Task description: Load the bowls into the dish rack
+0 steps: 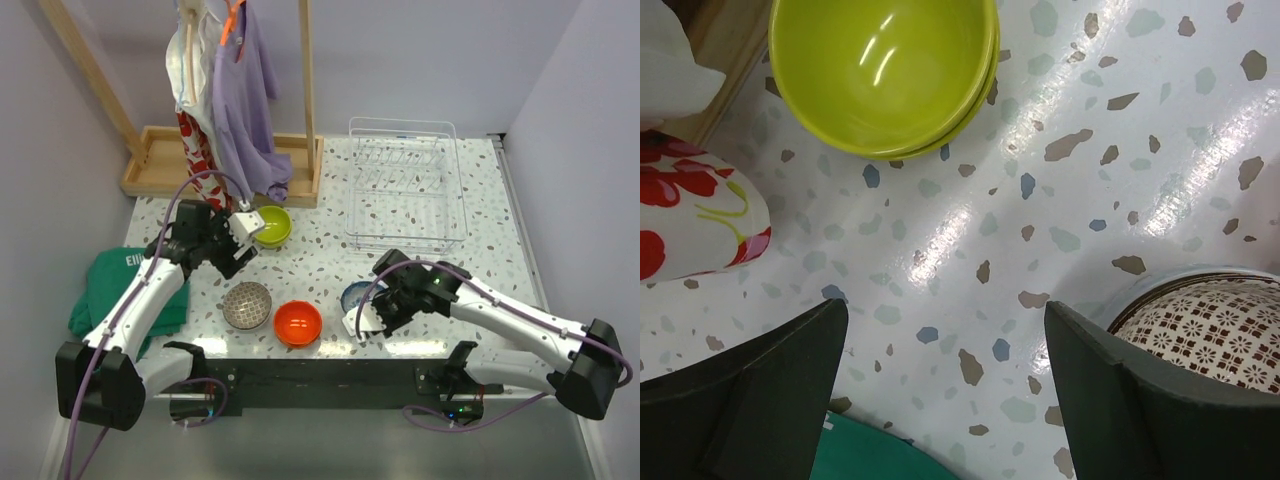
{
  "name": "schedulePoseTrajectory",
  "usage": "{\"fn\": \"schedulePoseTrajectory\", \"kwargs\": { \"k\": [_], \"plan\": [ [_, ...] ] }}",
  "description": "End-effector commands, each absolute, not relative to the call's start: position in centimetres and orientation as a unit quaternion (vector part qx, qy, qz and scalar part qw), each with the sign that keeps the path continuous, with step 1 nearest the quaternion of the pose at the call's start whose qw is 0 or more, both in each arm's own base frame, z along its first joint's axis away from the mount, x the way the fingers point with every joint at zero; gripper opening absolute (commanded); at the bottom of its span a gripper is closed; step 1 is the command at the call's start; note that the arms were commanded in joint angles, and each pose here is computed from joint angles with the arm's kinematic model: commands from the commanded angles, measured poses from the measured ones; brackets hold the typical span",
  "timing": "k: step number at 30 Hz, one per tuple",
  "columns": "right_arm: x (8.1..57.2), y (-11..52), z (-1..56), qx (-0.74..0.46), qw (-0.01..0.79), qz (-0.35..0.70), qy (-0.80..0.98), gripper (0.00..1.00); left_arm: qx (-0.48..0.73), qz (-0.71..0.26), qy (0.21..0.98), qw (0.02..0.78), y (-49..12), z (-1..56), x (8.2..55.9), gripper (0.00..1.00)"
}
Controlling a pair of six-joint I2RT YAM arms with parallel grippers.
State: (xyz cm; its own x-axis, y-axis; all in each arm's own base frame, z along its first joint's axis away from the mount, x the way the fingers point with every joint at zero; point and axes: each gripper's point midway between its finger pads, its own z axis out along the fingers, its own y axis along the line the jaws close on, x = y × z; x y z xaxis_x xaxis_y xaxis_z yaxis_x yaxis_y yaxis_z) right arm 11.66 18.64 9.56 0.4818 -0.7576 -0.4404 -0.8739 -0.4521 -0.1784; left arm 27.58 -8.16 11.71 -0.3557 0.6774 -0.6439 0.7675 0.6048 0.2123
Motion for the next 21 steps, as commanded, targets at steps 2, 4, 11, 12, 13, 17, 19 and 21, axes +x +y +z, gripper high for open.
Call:
{"fn": "schedulePoseTrajectory", "kwargs": {
  "k": [2,4,11,12,13,17,19,21],
  "plan": [
    [12.8,22.0,16.8,-0.768,0.267,0.184,0.552,0.00,0.484,-0.063,0.784,0.383,-9.8,14.0,28.1,0.84],
    [13.8,23.3,19.2,-0.742,0.307,0.191,0.565,0.00,0.501,-0.061,0.774,0.383,-10.4,14.1,27.8,0.84],
    [19.0,24.2,26.3,-0.593,0.388,0.252,0.660,0.00,0.528,-0.051,0.746,0.403,-12.3,15.9,28.1,0.84],
    [19.8,24.3,27.1,-0.576,0.394,0.259,0.668,0.00,0.531,-0.052,0.742,0.406,-12.7,16.1,28.2,0.84],
    [20.9,24.5,28.2,-0.559,0.402,0.266,0.674,0.00,0.531,-0.053,0.742,0.406,-12.9,16.1,28.4,0.83],
    [23.7,24.4,30.7,-0.482,0.420,0.308,0.704,0.00,0.532,-0.049,0.735,0.418,-13.8,17.1,29.4,0.83],
    [24.8,24.6,31.8,-0.459,0.434,0.320,0.706,0.00,0.534,-0.048,0.732,0.421,-14.3,17.3,29.8,0.83],
    [26.1,24.3,32.6,-0.418,0.439,0.340,0.719,0.00,0.529,-0.048,0.729,0.433,-15.0,18.2,30.4,0.83]
  ]
}}
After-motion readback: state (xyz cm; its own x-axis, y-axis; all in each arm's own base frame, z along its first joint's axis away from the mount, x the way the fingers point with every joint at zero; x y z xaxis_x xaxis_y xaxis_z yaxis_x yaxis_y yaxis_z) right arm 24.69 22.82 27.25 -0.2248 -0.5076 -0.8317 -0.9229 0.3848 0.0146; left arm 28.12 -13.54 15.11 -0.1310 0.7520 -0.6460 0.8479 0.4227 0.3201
